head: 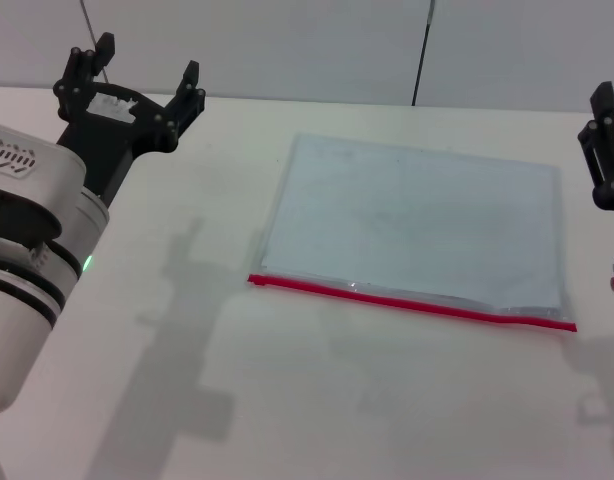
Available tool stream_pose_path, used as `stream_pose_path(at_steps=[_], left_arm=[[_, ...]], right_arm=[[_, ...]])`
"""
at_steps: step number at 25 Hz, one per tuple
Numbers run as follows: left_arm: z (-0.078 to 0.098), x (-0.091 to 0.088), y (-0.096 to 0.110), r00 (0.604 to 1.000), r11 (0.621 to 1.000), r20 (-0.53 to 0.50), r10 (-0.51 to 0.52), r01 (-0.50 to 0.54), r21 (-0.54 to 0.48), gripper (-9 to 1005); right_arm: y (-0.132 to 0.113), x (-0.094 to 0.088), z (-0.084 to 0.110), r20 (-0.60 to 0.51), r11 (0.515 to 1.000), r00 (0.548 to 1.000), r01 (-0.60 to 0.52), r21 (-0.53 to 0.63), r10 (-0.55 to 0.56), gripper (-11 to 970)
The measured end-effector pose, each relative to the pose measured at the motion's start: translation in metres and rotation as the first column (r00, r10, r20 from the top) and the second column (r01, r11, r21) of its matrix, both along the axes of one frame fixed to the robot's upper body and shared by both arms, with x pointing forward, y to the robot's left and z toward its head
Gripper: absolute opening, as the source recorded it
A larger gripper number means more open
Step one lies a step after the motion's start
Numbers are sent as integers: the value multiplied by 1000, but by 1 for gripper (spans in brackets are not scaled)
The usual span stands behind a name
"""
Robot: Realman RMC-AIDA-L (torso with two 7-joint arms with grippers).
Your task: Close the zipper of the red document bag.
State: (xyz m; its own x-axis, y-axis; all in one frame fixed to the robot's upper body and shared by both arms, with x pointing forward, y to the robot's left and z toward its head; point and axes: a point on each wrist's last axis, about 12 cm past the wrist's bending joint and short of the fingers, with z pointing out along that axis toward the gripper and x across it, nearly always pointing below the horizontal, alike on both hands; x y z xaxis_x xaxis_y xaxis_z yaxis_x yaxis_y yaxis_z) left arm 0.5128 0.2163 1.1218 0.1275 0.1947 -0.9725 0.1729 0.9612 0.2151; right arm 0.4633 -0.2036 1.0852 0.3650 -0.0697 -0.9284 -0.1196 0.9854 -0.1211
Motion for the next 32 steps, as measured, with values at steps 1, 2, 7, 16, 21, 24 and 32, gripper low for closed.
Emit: stream_pose_path(at_steps=[1, 2, 7, 16, 21, 24, 32], left_arm=[[0, 1, -1, 1000, 1000, 0, -2, 2, 1, 887], [0, 1, -1, 1000, 1000, 0, -4, 4, 2, 887], [1, 3, -3, 1000, 1000, 4, -12, 12, 4, 886], [0, 6, -4, 1000, 1000, 0, -13, 13, 0, 887], [0, 7, -4, 1000, 1000, 0, -14, 14, 1, 886], [-1, 6, -3, 1000, 1000, -3, -9, 9, -2, 885], [-5, 3, 4, 999, 999, 11, 30, -30, -32, 883]], right_arm=[[0, 0, 0, -1, 1000, 1000, -2, -1, 2, 728], [0, 0, 0, -1, 1000, 1000, -3, -2, 3, 728], [1, 2, 0, -3, 1000, 1000, -4, -2, 4, 728], [0, 2, -2, -5, 1000, 1000, -2, -9, 2, 727], [1, 3, -1, -3, 1000, 1000, -7, -13, 7, 727], [1, 4, -2, -3, 1000, 1000, -8, -15, 8, 727], [-4, 3, -6, -24, 1000, 1000, 14, -17, -14, 727]])
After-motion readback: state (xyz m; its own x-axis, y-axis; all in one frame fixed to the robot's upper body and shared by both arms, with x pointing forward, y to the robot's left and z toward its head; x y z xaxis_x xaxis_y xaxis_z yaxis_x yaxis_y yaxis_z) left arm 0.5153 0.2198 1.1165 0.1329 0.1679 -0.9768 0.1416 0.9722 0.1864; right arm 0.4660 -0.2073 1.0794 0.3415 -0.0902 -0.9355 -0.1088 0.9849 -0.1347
